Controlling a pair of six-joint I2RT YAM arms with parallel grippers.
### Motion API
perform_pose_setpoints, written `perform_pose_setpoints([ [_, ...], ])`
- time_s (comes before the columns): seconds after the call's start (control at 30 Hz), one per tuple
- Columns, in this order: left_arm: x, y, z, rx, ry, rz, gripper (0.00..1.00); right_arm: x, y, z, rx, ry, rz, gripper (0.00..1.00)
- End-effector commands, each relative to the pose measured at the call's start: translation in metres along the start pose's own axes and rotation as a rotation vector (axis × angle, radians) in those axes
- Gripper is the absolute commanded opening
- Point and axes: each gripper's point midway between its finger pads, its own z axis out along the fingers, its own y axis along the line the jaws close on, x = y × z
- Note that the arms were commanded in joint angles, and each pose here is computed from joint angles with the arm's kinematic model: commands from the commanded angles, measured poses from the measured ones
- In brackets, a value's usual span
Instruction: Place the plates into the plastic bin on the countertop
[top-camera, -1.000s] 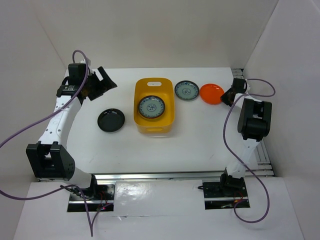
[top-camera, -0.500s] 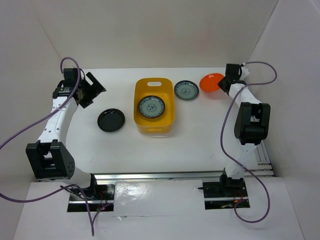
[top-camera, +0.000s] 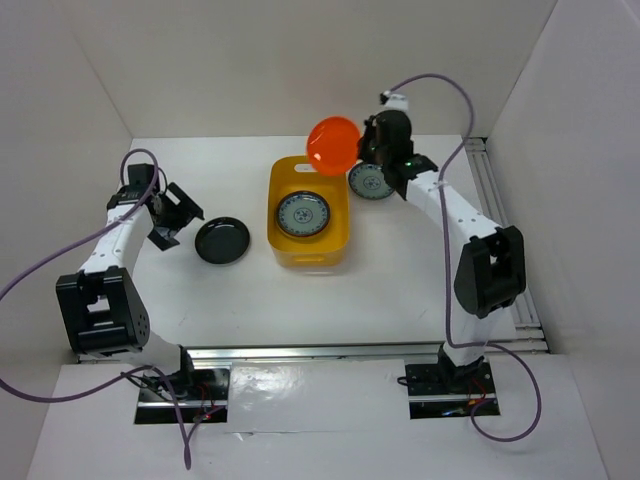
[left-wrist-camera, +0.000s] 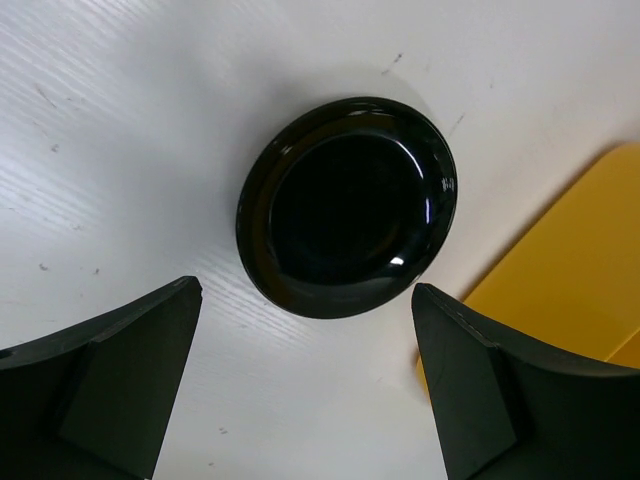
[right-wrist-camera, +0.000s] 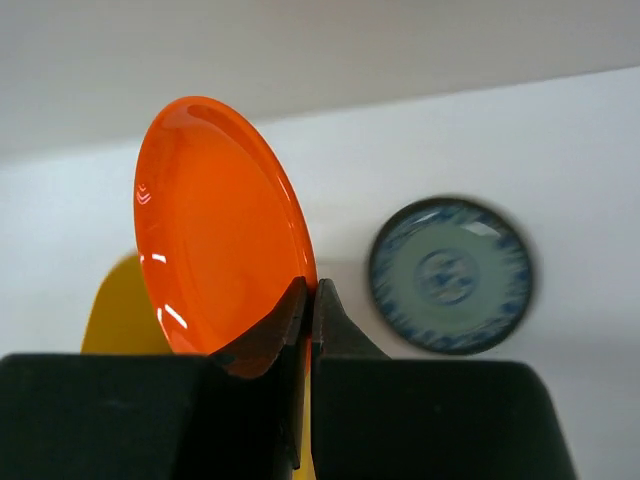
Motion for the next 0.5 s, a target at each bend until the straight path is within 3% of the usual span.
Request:
perform_pose_setpoints([
  [0.0,-0.013,-0.001,-0.004,0.019,-0.029,0.012,1.0,0.023,0.068,-0.021,-0.267,0.042,-0.138,0.0],
  [0.13,-0.009,-0.001,0.001,0.034,0.006,0.011,1.0,0.062,0.093,-0.033,-0.306,0.121,-0.215,0.0],
  [0.3,0.0,-0.025,0.007,0.218,0.046,0.059,1.0,0.1,0.107,-0.036,-0.348,0.203,-0.252,0.0],
  [0.47,0.013,-0.013,0.026,0.184,0.094,0.049,1.0,0.132,0.109,-0.025,-0.333,0.269,-0.277,0.0],
])
